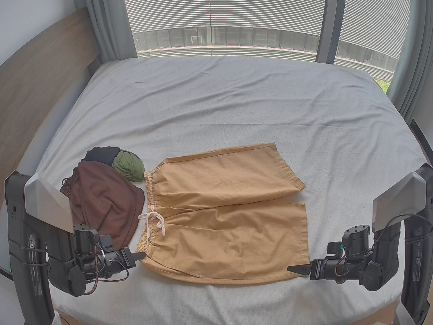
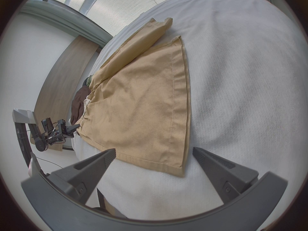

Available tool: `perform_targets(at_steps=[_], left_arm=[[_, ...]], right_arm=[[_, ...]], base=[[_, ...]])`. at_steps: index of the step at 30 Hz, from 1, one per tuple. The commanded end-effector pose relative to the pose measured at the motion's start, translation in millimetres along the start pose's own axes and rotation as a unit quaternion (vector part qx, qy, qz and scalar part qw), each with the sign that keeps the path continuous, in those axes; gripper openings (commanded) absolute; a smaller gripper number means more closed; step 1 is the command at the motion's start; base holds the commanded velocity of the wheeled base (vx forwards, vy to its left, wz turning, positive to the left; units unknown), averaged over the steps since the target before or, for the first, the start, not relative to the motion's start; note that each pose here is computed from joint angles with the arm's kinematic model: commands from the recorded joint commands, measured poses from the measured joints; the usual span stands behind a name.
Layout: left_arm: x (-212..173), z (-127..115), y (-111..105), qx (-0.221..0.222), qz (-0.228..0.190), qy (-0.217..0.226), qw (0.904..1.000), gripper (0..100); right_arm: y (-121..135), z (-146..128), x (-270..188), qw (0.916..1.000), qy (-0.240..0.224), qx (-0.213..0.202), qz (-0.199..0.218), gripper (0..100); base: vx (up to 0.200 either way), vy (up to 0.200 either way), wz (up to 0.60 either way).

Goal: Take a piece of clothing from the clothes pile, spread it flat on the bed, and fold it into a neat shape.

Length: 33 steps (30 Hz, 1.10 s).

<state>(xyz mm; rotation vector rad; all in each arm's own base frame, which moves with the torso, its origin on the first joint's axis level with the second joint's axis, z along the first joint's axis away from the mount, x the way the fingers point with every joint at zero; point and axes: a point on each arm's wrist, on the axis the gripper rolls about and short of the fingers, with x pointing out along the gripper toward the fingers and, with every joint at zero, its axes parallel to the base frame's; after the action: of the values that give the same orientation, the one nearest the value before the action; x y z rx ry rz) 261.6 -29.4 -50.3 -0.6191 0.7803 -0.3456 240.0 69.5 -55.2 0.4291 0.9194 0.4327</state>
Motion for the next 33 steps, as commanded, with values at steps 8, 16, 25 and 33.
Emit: perform_targets(at_steps=[8, 16, 25, 33], left_arm=[[0.1, -0.3, 0.0, 0.0, 0.0, 0.001, 1.0, 0], [0.3, 0.0, 0.0, 0.0, 0.0, 0.0, 1.0, 0], [0.3, -0.1, 0.5, 0.0, 0.0, 0.0, 1.0, 0], [-4.4, -3.1, -1.1, -0.003, 0.002, 0.007, 1.0, 0]], right_arm=[[1.5, -6.6, 3.8, 0.9999, 0.014, 0.008, 0.002, 0], [0.6, -5.7, 4.1, 0.9999, 0.007, 0.007, -0.011, 0], [1.0, -5.5, 4.1, 0.9999, 0.005, 0.006, -0.014, 0], [3.5, -6.1, -1.5, 0.9998, 0.008, 0.006, -0.015, 0]], base=[[0.0, 0.0, 0.0], [0.0, 0.0, 0.0], [0.0, 0.0, 0.0], [0.0, 0.0, 0.0]])
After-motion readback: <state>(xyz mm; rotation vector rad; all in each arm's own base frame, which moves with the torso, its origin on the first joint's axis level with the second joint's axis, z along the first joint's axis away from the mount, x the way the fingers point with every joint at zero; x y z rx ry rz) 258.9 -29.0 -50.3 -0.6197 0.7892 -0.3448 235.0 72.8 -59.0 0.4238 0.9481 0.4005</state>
